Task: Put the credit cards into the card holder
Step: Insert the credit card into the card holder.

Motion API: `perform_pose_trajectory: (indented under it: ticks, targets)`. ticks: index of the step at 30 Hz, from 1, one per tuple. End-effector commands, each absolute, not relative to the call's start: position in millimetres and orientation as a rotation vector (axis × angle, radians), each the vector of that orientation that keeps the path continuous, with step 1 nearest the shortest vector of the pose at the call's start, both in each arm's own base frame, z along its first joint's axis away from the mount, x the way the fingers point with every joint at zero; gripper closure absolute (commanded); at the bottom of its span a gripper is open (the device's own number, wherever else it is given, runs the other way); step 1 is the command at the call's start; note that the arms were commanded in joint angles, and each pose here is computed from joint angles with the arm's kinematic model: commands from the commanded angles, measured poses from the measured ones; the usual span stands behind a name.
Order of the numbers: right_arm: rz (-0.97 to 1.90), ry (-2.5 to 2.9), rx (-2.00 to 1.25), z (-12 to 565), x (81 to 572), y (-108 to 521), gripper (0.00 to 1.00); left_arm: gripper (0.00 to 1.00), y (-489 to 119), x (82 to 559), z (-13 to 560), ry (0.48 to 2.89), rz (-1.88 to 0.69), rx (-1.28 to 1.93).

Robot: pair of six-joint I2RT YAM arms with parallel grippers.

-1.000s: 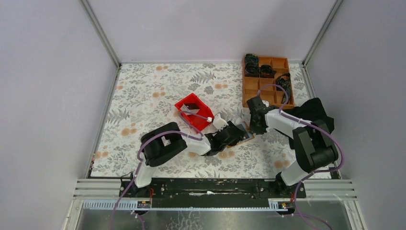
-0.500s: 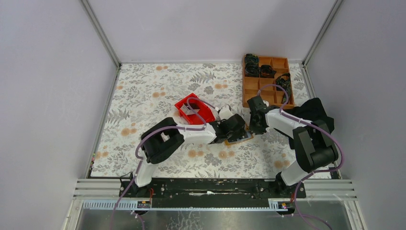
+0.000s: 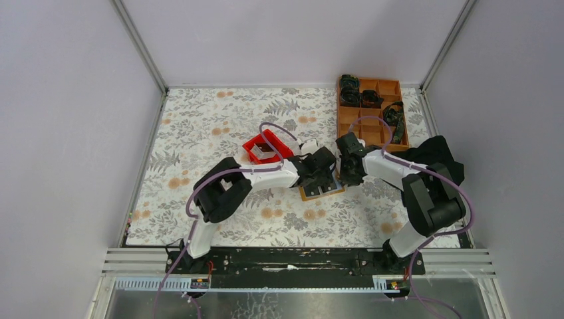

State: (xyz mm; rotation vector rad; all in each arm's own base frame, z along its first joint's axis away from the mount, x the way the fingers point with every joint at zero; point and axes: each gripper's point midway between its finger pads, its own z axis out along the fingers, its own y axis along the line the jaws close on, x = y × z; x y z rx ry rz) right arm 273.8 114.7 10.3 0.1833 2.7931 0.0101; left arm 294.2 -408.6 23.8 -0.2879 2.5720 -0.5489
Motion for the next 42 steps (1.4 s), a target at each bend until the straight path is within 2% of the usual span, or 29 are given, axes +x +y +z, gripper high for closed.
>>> perform_pose_trajectory:
  ticks: [1, 5, 20, 42]
  targets:
    - [0.008, 2.850, 0.134, -6, 263, 135, 0.71, 0.43, -369, 284, -6, 2.666, -0.354, -0.238]
    - [0.007, 2.862, 0.118, -12, 259, 143, 0.71, 0.47, -369, 291, 0, 2.630, -0.367, -0.250]
    - [0.013, 2.879, 0.045, -17, 247, 164, 0.70, 0.54, -394, 308, 35, 2.461, -0.642, -0.335]
    - [0.001, 2.821, 0.009, -3, 245, 180, 0.70, 0.55, -398, 303, 62, 2.399, -0.743, -0.346]
